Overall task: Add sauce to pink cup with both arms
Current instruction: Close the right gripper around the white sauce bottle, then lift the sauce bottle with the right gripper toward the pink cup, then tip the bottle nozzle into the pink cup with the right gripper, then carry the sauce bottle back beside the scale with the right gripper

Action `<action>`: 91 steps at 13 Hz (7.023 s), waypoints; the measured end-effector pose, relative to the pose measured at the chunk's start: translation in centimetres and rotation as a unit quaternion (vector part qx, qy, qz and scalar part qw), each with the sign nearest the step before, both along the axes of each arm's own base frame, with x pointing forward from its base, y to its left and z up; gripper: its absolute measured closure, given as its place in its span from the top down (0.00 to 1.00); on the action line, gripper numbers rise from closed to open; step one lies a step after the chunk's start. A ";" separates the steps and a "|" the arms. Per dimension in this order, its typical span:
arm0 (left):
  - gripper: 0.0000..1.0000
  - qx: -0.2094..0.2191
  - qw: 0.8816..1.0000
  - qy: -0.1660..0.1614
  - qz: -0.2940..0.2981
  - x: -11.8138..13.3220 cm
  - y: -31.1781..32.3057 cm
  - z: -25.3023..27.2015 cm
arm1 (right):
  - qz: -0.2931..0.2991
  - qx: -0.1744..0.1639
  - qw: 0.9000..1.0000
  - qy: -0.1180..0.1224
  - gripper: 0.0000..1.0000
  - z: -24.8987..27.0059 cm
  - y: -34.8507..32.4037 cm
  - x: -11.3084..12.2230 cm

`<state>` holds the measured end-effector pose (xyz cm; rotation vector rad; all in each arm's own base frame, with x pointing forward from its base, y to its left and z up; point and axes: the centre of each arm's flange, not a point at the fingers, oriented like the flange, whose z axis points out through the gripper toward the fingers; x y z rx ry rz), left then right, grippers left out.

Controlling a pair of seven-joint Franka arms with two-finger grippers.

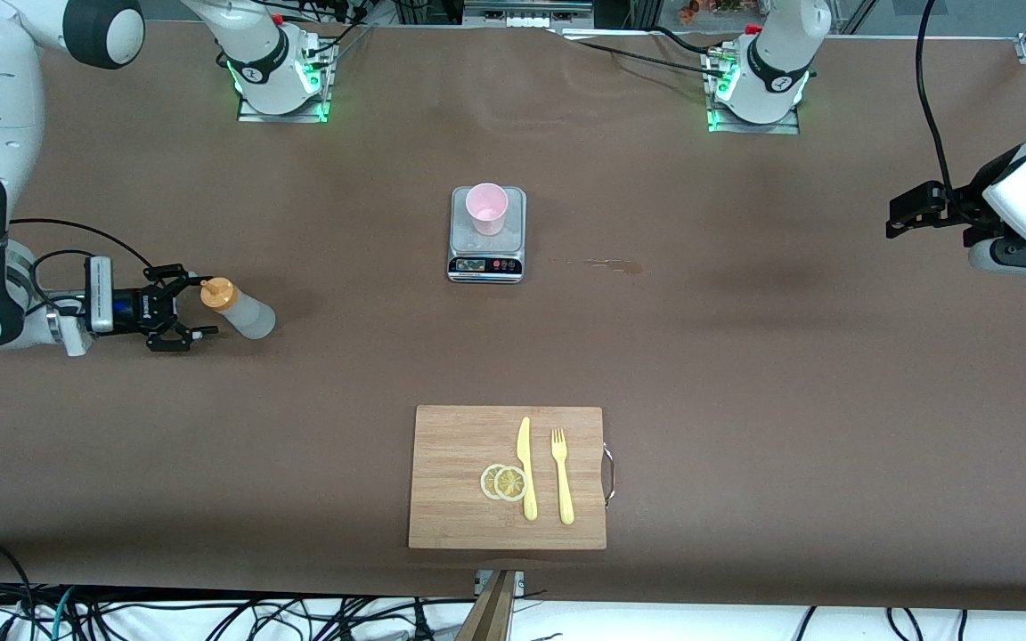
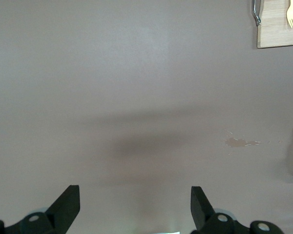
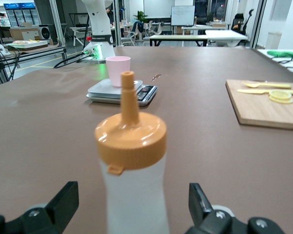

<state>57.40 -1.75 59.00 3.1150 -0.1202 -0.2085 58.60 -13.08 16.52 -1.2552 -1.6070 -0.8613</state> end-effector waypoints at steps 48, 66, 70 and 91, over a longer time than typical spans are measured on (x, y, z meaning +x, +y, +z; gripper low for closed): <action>1.00 -0.005 1.000 -0.009 0.004 1.6 0.4 0.2 | -0.053 -0.729 0.669 0.132 0.31 16.8 52.5 -18.3; 1.00 -0.009 1.000 -0.009 0.004 1.6 0.3 0.2 | -0.067 -0.822 0.562 0.060 0.31 15.7 59.3 -22.0; 1.00 -0.009 1.000 -0.009 0.004 1.6 0.3 0.2 | -0.071 -0.823 0.560 0.063 0.31 15.7 59.0 -21.4; 1.00 -0.009 1.000 -0.009 0.003 1.6 0.3 0.2 | 0.112 -0.357 0.919 0.126 0.31 18.6 23.2 1.7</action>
